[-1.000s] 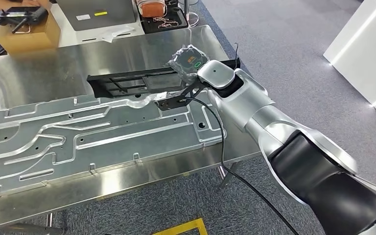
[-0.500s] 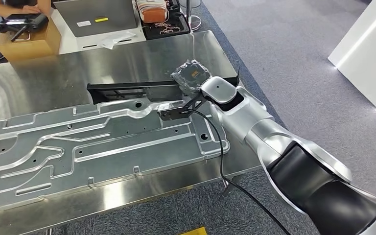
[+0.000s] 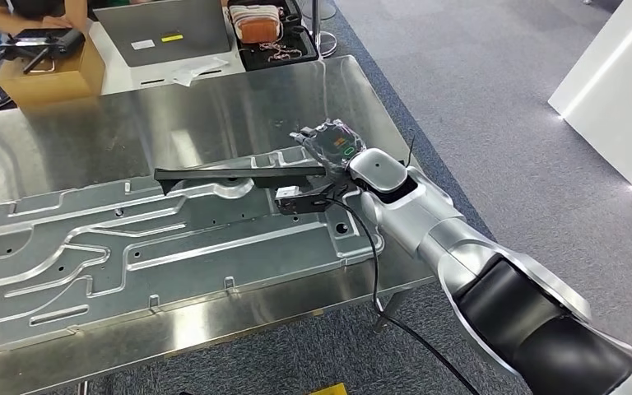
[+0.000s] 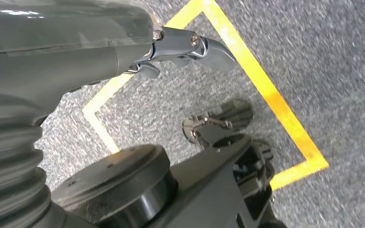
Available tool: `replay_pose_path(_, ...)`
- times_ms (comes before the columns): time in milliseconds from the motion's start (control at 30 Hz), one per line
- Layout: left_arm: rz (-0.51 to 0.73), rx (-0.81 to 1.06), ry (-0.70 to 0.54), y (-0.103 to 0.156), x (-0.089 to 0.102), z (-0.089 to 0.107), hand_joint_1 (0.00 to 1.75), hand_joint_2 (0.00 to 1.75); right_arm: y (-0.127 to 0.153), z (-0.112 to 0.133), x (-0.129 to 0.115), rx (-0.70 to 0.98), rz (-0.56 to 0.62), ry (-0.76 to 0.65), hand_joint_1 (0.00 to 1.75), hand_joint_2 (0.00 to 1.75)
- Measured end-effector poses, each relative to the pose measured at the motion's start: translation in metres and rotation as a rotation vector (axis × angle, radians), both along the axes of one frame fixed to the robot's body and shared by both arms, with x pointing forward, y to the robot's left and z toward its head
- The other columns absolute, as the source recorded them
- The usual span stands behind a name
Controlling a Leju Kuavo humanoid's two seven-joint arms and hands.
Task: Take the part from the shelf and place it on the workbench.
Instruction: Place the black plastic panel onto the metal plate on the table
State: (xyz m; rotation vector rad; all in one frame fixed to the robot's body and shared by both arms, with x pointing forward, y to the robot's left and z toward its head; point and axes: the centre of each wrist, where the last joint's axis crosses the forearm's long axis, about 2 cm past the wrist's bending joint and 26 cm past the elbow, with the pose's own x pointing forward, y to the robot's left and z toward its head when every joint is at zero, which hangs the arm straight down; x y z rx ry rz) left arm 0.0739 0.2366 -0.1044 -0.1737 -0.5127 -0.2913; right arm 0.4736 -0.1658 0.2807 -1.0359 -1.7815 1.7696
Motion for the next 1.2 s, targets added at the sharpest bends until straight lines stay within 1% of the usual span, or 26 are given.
replay_pose_path(100,0.007,-0.007,0.013,0.0,0.001,0.0,0.0,0.0,-0.001,-0.003,-0.001,0.006,-0.006,0.002,0.0,0.0)
replay_pose_path(433,0.019,-0.006,0.015,0.0,0.002,0.0,0.0,0.0,-0.008,-0.018,-0.005,0.02,-0.019,0.017,0.0,0.0)
replay_pose_path(700,0.028,-0.007,0.005,0.0,0.001,0.0,0.0,0.0,-0.007,-0.017,-0.005,0.008,-0.023,0.009,0.0,0.0)
replay_pose_path(800,0.03,-0.004,0.002,0.0,0.001,0.0,0.0,0.0,-0.006,-0.009,-0.003,-0.003,-0.025,0.01,0.0,0.0)
replay_pose_path(1033,0.033,0.002,-0.002,0.0,-0.001,0.0,0.0,0.0,-0.002,0.028,0.005,-0.023,-0.02,-0.036,0.0,0.0)
replay_pose_path(1200,0.035,0.003,-0.008,0.0,-0.002,0.0,0.0,0.0,0.001,0.04,0.006,-0.028,-0.006,-0.047,0.0,0.0)
